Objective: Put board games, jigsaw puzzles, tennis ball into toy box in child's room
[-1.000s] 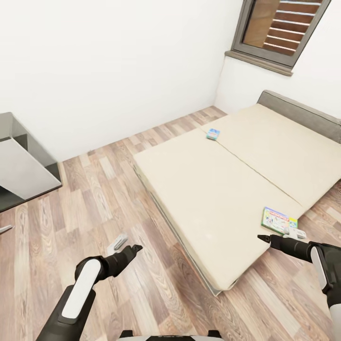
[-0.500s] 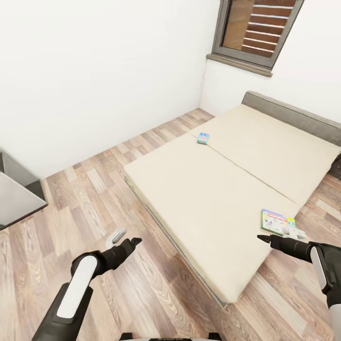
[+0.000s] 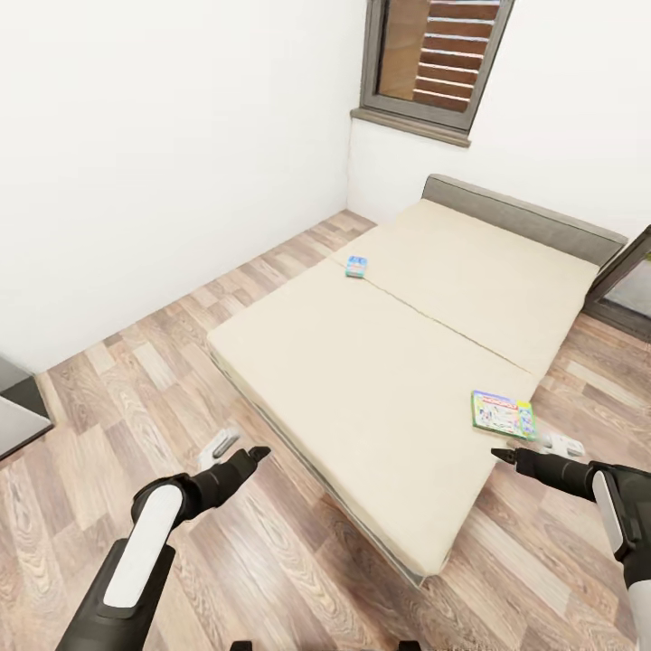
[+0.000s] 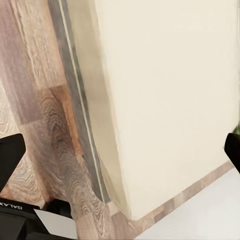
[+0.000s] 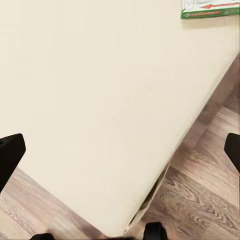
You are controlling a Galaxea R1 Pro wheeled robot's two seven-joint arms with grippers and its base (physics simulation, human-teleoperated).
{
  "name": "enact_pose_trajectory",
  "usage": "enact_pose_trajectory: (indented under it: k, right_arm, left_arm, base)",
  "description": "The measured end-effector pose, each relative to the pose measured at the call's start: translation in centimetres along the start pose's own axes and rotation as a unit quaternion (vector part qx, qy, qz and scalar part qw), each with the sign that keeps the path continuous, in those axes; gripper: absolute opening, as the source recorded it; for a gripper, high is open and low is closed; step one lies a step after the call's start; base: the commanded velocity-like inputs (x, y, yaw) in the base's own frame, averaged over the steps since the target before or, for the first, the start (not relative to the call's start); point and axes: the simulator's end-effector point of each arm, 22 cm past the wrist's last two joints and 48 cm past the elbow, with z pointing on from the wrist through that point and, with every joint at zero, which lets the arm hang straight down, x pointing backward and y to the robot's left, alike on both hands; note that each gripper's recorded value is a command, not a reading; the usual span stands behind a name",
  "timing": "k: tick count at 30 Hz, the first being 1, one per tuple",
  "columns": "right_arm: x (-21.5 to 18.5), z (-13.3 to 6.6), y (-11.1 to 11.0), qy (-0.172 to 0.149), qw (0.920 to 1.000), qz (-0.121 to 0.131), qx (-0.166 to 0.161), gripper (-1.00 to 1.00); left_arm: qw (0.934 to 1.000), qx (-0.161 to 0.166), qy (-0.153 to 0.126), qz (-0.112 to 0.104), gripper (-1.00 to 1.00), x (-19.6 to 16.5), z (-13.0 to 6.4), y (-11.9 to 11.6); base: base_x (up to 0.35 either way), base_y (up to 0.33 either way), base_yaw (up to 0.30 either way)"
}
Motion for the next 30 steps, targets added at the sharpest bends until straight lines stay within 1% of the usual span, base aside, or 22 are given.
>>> enact_pose_trajectory:
  k: [6,8,10,13,16,19,21,24,26,29,30]
  right_arm:
    - [-0.2,-0.2,0.1,-0.003,1.0000,0.000,-0.001,1.00]
    - [-0.3,-0.3,0.1,-0.003,1.0000,-0.001,-0.001,1.00]
    - [-0.4,-0.3,0.2,-0.004,1.0000,-0.001,-0.001,1.00]
    - [-0.5,-0.4,0.2,-0.006,1.0000,-0.001,-0.002,1.00]
    - [-0.6,-0.5,0.3,-0.007,1.0000,-0.001,-0.002,1.00]
    - [-0.7,-0.6,0.3,-0.008,1.0000,-0.001,-0.002,1.00]
    - [-0.5,-0.6,0.2,-0.006,1.0000,0.000,-0.001,1.00]
    - [-0.4,-0.6,0.1,-0.003,1.0000,0.002,0.000,1.00]
    - [0.6,-0.2,-0.5,0.008,0.9999,0.008,0.009,1.00]
    - [1.3,0.0,-1.0,0.016,0.9997,0.014,0.015,1.00]
    - [2.1,0.3,-1.6,0.025,0.9992,0.019,0.025,1.00]
  left_arm:
    - [0.9999,0.010,-0.010,0.004,1.00,-1.1,-0.3,-1.2]
    - [0.9996,0.019,-0.018,0.008,1.00,-2.1,-0.4,-2.3]
    - [0.9995,0.023,-0.022,0.010,1.00,-2.6,-0.5,-2.9]
    - [0.9992,0.027,-0.026,0.012,1.00,-3.0,-0.6,-3.4]
    - [0.9987,0.035,-0.031,0.019,1.00,-4.0,-0.8,-4.6]
    - [0.9985,0.038,-0.032,0.023,1.00,-4.3,-0.9,-5.1]
    - [0.9983,0.041,-0.026,0.033,1.00,-4.8,-0.8,-5.9]
    - [0.9982,0.042,-0.021,0.038,1.00,-4.9,-0.8,-6.3]
    - [0.9982,0.038,-0.008,0.045,1.00,-5.0,-0.1,-6.5]
    - [0.9983,0.035,-0.002,0.048,1.00,-5.1,0.2,-6.6]
    - [0.9983,0.031,0.004,0.049,1.00,-5.2,0.6,-6.6]
  base:
    - [0.009,0.008,-0.247]
    - [0.005,0.004,-0.248]
    - [0.004,0.004,-0.248]
    - [0.003,0.003,-0.248]
    - [0.002,0.002,-0.249]
    - [0.001,0.001,-0.250]
    - [0.001,0.001,-0.252]
    - [0.001,0.001,-0.254]
    - [0.000,0.000,-0.258]
    - [0.000,0.000,-0.262]
    - [0.000,0.000,-0.267]
